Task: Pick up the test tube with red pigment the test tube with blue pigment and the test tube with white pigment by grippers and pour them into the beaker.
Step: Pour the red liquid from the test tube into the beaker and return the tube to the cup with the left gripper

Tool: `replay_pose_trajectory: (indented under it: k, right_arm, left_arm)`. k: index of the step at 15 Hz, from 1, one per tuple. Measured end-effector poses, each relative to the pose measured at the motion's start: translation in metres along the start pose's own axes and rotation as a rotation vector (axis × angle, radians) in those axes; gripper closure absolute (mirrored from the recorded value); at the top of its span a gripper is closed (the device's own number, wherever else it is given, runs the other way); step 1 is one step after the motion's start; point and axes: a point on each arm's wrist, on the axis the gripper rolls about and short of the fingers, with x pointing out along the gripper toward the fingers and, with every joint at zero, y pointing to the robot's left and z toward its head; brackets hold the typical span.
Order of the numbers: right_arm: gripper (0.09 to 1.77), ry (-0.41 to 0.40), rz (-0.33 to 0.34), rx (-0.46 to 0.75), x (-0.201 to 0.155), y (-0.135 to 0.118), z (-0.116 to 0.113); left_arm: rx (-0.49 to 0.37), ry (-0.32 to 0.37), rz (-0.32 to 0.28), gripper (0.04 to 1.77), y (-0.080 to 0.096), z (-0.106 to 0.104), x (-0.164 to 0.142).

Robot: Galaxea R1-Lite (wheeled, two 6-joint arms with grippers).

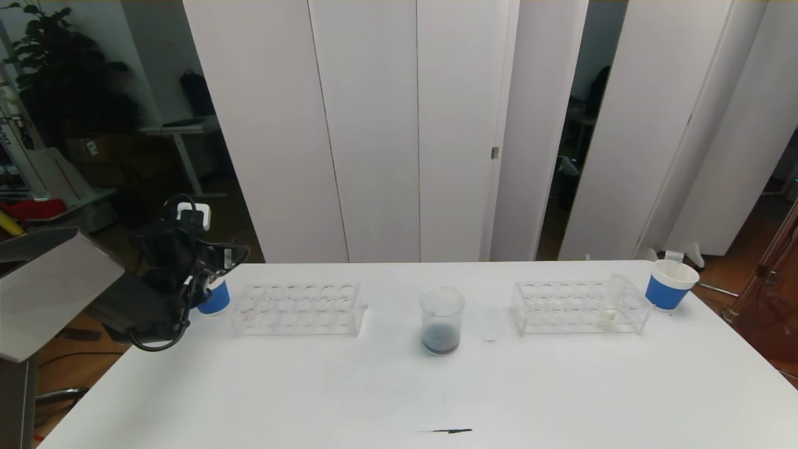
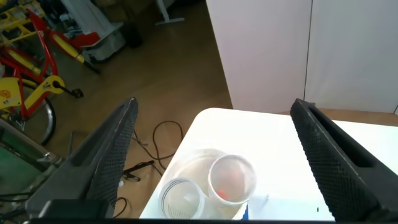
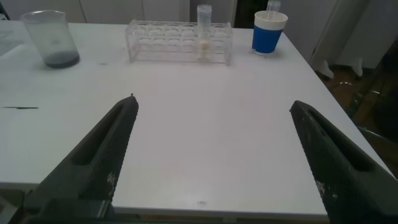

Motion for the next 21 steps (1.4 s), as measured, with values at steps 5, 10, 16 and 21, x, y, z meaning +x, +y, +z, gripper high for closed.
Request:
replay_pose_trajectory:
  k: [5,10,16,21]
  right_arm:
    - [0.11,0.0,0.0,0.0,0.0,0.0,0.0]
    - [0.11,0.0,0.0,0.0,0.0,0.0,0.0]
    - [0.11,-0.001,0.0,0.0,0.0,0.0,0.0]
    - [0.11,0.0,0.0,0.0,0.0,0.0,0.0]
  left_arm:
    - [0.001,-0.027,0.001,0.06,0.003,0.014,-0.004]
    - [-0.032,-0.138,0.005,0.06,0.009,0.076,-0.034]
    - [-0.062,-0.211,-0.019,0.06,0.04,0.156,-0.117]
    - [-0.055,-0.211,-0.078,0.06,0.08,0.19,-0.22]
